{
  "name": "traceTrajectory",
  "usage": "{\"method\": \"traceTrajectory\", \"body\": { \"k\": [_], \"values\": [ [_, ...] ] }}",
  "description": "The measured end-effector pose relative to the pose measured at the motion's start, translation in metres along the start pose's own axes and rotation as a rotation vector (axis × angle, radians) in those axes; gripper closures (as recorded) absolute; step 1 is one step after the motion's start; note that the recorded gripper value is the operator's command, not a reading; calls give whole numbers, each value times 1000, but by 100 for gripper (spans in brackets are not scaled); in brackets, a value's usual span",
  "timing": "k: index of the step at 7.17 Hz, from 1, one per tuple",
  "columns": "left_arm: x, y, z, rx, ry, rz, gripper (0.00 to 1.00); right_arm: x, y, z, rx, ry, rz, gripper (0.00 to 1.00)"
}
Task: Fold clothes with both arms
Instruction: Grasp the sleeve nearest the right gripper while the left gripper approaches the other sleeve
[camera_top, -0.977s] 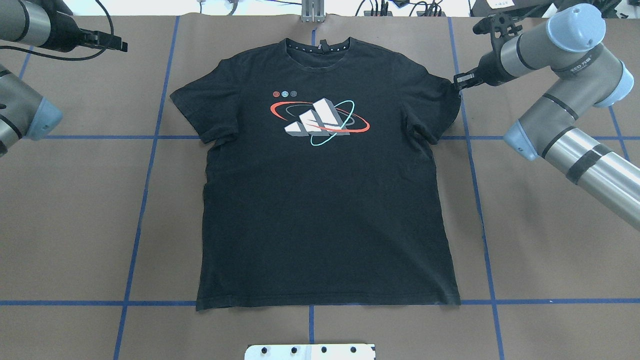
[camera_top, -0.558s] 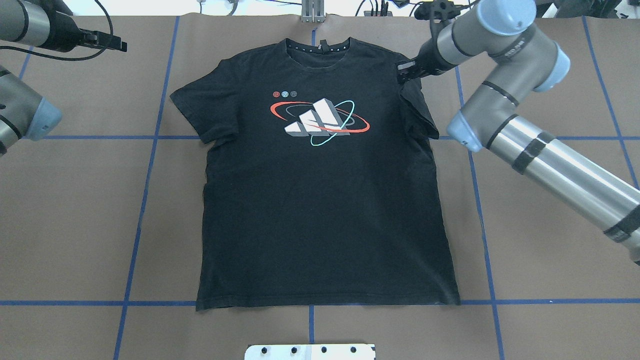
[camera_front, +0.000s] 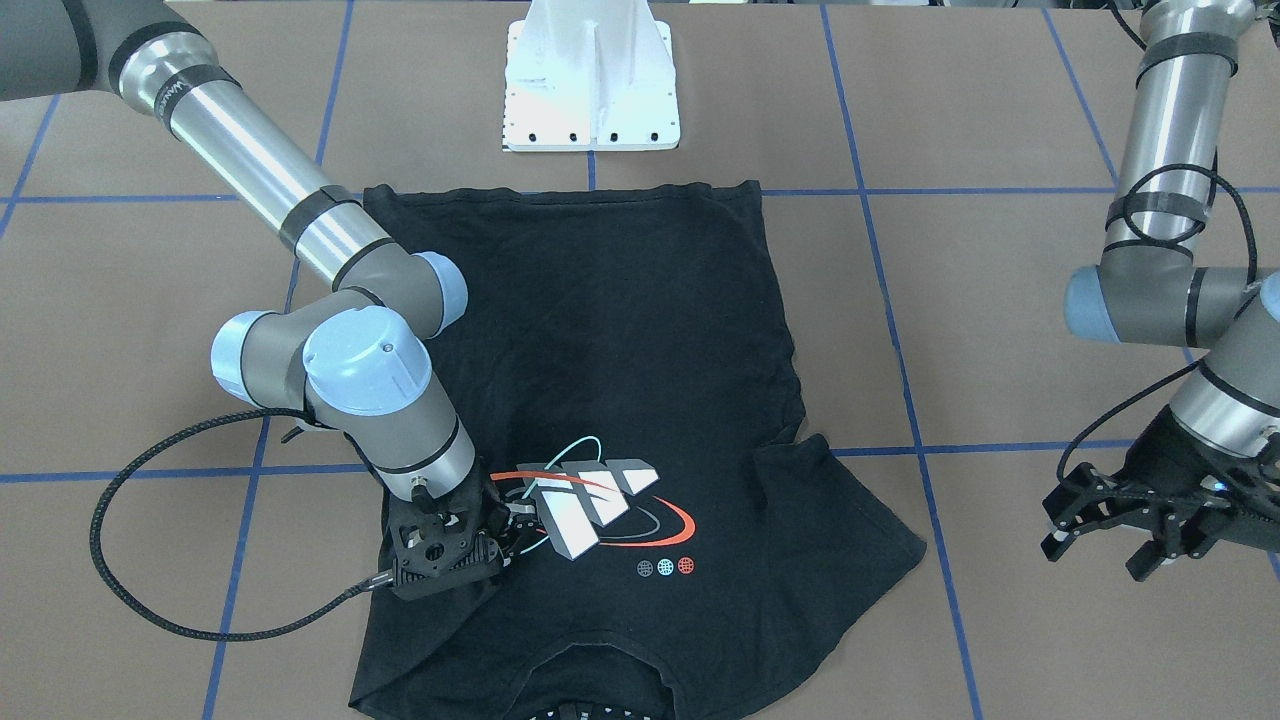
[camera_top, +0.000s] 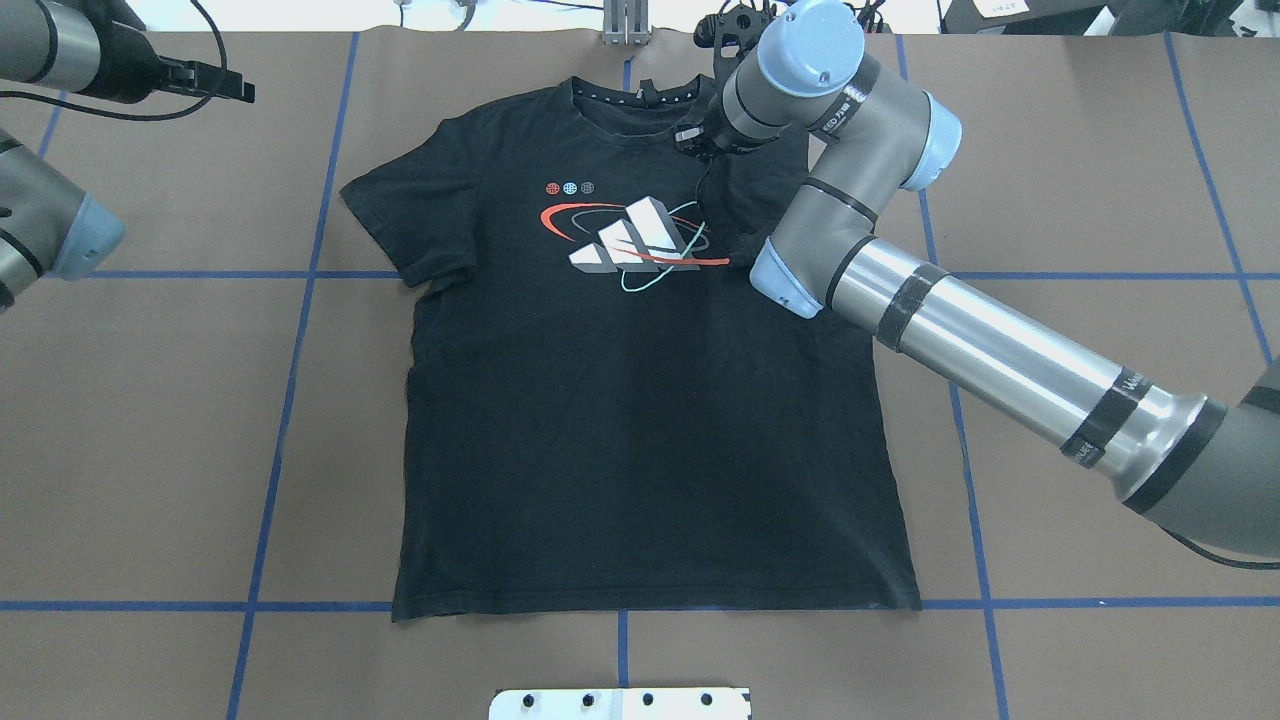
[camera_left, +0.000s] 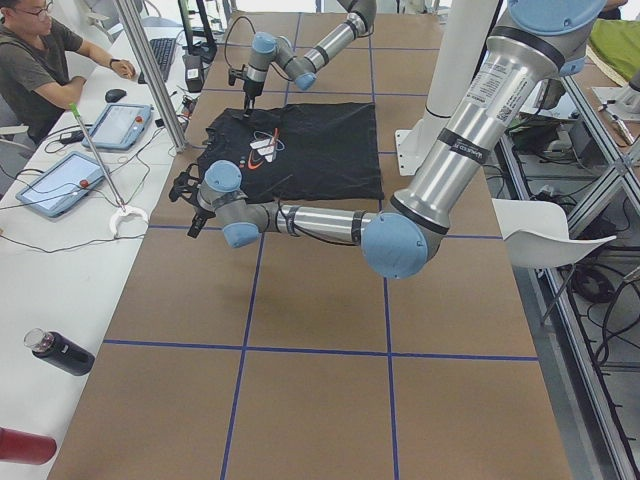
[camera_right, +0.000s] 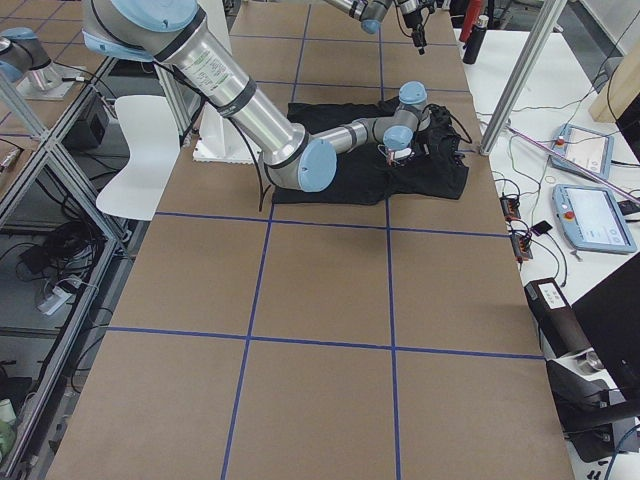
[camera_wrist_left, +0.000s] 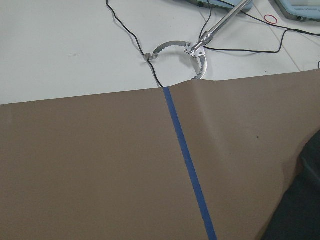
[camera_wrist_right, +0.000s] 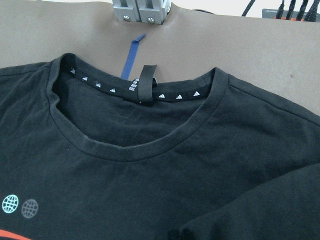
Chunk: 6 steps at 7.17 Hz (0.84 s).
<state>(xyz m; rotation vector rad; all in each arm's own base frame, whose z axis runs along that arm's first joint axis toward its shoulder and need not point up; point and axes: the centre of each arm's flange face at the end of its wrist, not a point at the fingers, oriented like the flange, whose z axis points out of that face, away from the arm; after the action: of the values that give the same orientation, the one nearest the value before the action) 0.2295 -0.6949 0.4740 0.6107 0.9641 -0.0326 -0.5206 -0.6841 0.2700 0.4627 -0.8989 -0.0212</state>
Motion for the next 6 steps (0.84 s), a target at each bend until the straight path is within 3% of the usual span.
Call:
{"method": "traceTrajectory", "body": {
  "k": [1, 3, 6],
  "values": [
    [1, -1, 0, 1, 1, 1, 0, 2, -1, 1, 10, 13, 3, 1],
    [13, -1, 6, 10, 10, -21, 0, 0, -4, -1, 25, 15, 21, 1],
    [94, 39, 59, 77, 12, -77, 4, -10, -19, -41, 27, -82, 116, 1]
  ]
}}
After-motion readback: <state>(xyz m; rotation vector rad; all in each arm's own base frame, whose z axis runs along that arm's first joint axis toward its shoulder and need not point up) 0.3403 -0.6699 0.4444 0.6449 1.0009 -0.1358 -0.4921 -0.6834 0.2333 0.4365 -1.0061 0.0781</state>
